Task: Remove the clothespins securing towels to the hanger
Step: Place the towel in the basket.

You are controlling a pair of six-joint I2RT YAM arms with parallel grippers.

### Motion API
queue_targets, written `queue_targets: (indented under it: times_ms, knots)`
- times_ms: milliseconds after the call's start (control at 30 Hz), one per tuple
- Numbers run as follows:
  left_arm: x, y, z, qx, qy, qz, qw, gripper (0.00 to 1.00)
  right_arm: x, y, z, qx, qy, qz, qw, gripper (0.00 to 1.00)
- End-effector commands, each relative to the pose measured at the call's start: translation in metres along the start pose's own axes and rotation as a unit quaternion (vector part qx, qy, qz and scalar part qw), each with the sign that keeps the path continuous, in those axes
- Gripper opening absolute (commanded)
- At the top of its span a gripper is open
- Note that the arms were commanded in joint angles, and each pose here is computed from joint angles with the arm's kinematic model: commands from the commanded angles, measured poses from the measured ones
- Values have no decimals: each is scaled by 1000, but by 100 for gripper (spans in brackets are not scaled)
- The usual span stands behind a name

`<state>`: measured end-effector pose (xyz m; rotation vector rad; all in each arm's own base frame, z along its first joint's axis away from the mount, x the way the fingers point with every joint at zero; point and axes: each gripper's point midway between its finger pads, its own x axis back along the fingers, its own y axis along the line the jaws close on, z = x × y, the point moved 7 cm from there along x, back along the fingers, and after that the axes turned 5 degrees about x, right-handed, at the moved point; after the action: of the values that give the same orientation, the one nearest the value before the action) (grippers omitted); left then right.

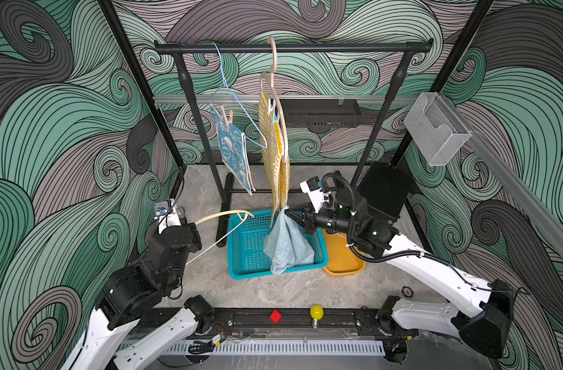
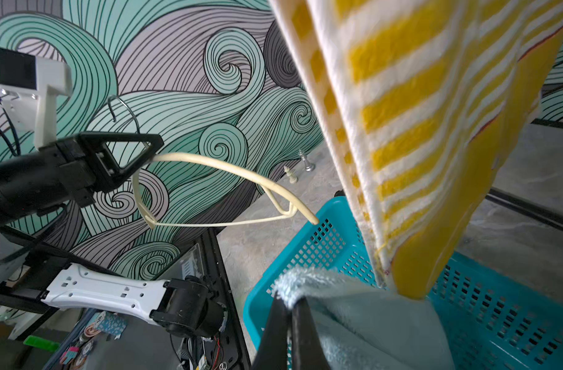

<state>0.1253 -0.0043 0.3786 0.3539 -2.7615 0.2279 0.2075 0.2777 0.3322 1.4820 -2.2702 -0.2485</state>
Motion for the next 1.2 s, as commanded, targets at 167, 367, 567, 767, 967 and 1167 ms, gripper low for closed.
queue_targets:
  times_ms: [167, 367, 567, 767, 967, 1167]
  knots:
    - [0, 1, -3, -1, -11, -7, 1000, 0, -45, 16, 31, 25, 24, -27, 999, 0]
    - [4, 5, -7, 5, -17, -14, 1000, 0, -80, 22, 56, 35, 55, -46, 997, 0]
    - [13, 14, -17, 5, -30, -24, 999, 0, -109, 23, 89, 30, 91, -54, 994, 0]
    - [11, 10, -19, -4, -29, -20, 999, 0, -129, 22, 116, 25, 126, -48, 991, 3]
    - [7, -4, -21, -29, -19, 8, 999, 0, -118, 21, 111, 38, 131, -26, 990, 35]
    - [1, -23, -21, -53, -3, 50, 997, 0, -86, 27, 96, 54, 125, -10, 991, 49]
